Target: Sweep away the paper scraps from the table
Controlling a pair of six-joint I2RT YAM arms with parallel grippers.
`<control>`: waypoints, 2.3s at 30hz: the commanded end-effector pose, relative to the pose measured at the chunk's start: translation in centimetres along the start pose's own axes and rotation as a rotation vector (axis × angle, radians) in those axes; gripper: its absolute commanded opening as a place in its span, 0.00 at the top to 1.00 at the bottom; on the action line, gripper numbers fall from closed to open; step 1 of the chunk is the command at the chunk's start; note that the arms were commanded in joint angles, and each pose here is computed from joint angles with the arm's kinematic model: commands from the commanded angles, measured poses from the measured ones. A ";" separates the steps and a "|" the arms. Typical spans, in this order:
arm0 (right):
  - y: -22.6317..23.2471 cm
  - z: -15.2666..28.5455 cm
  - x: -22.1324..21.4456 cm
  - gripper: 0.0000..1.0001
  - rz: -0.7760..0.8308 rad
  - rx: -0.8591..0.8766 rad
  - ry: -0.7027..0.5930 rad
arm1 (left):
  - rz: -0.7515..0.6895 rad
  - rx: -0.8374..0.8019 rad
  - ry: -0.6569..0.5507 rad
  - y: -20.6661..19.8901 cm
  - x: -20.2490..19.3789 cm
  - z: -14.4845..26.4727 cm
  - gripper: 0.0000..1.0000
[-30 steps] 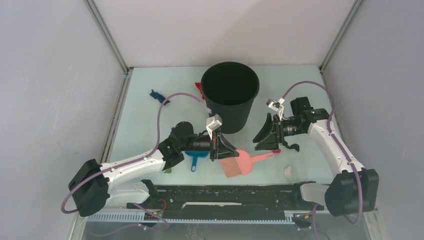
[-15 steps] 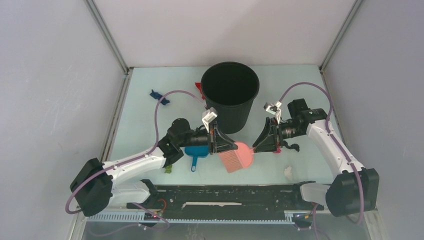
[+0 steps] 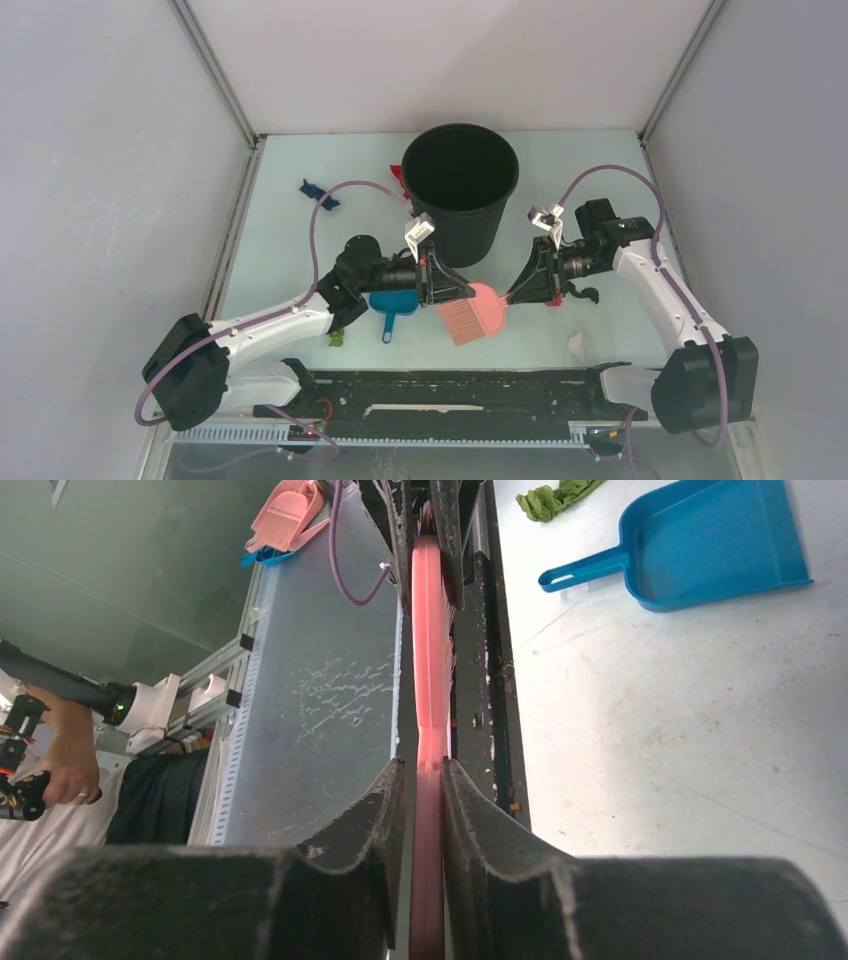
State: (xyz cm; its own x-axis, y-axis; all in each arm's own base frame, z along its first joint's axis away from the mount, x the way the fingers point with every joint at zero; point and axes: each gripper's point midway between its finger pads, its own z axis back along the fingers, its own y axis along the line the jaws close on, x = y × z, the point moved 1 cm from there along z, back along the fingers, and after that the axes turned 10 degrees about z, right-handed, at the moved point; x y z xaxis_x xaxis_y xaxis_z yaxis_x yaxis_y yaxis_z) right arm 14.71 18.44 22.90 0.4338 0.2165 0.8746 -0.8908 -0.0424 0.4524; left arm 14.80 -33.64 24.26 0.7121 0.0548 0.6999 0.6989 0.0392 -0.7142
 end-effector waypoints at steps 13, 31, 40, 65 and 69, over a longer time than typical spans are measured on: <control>1.3 0.0 0.4 0.88 0.064 0.016 0.001 | -0.025 0.003 -0.049 0.0 1.7 0.2 1.00; -1.0 1.9 0.9 1.00 0.002 -0.083 -0.073 | 0.001 0.364 -0.108 4.8 3.0 1.9 0.45; -4.4 5.9 0.9 1.00 -0.048 -0.289 -0.127 | 0.190 1.123 -0.289 11.3 -1.0 14.7 0.33; -5.0 6.0 0.3 1.00 -0.024 -0.324 -0.117 | 0.124 1.334 0.044 15.8 -11.4 15.4 0.54; -5.1 6.0 0.3 1.00 -0.024 -0.329 -0.113 | 0.106 1.322 0.064 15.7 -11.4 15.4 0.61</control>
State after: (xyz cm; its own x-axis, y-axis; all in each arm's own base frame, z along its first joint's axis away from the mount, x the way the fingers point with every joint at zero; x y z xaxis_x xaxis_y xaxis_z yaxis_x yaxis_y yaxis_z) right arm 20.06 12.71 21.58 0.4680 0.1120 0.8766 -0.8585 0.2928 0.4210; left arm 16.02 -17.09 3.69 0.8050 0.0853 0.5870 0.0282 0.9830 -0.1815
